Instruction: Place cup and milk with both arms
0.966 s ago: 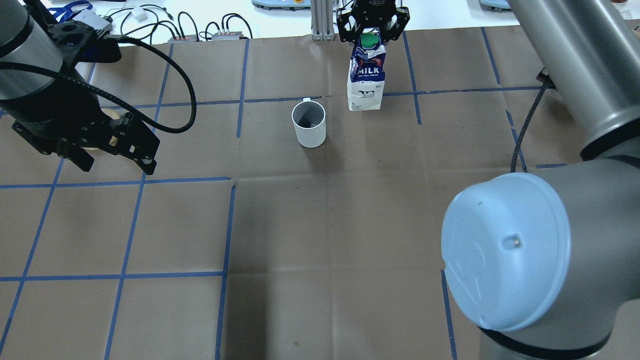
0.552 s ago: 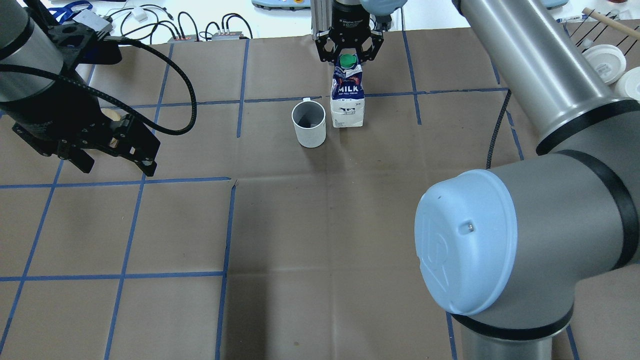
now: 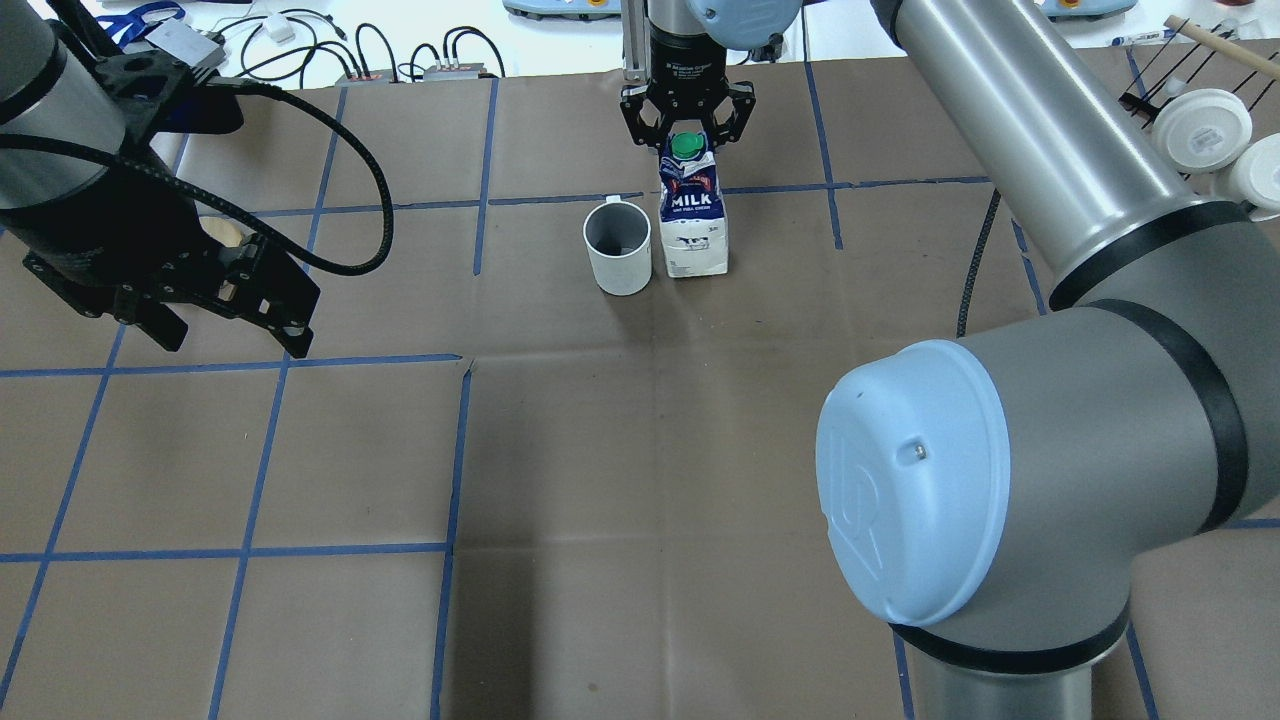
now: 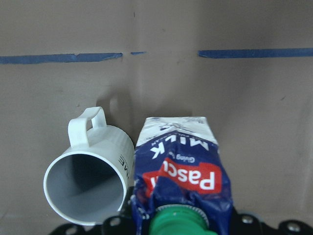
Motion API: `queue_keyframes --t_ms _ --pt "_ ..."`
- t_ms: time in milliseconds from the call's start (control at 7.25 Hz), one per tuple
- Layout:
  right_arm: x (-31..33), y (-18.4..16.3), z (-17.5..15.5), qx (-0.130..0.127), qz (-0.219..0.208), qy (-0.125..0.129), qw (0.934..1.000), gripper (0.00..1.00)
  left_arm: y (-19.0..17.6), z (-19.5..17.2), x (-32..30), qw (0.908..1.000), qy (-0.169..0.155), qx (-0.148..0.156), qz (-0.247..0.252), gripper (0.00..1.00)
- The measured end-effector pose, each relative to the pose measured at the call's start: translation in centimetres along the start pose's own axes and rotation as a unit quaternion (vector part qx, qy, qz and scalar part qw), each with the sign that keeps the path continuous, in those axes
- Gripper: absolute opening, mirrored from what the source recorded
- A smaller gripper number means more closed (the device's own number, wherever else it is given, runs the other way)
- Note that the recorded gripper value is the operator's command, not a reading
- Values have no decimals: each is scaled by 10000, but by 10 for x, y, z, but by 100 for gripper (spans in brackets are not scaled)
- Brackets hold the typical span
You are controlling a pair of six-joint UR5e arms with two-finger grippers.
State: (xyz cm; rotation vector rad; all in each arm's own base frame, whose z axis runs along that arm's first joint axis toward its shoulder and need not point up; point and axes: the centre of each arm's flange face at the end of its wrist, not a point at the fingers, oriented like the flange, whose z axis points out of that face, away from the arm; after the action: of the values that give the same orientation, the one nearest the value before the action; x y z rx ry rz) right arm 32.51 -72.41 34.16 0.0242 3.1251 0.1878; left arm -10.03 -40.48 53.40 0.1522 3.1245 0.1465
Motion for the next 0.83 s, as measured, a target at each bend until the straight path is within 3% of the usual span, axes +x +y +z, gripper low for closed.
queue_keyframes --t_ms 414,828 --pt "23 17 -41 -9 -210 16 9998 98 0 0 0 10000 1 -8 0 100" --pt "104 62 -100 -429 -533 -10 9977 93 0 0 0 10000 2 -13 1 100"
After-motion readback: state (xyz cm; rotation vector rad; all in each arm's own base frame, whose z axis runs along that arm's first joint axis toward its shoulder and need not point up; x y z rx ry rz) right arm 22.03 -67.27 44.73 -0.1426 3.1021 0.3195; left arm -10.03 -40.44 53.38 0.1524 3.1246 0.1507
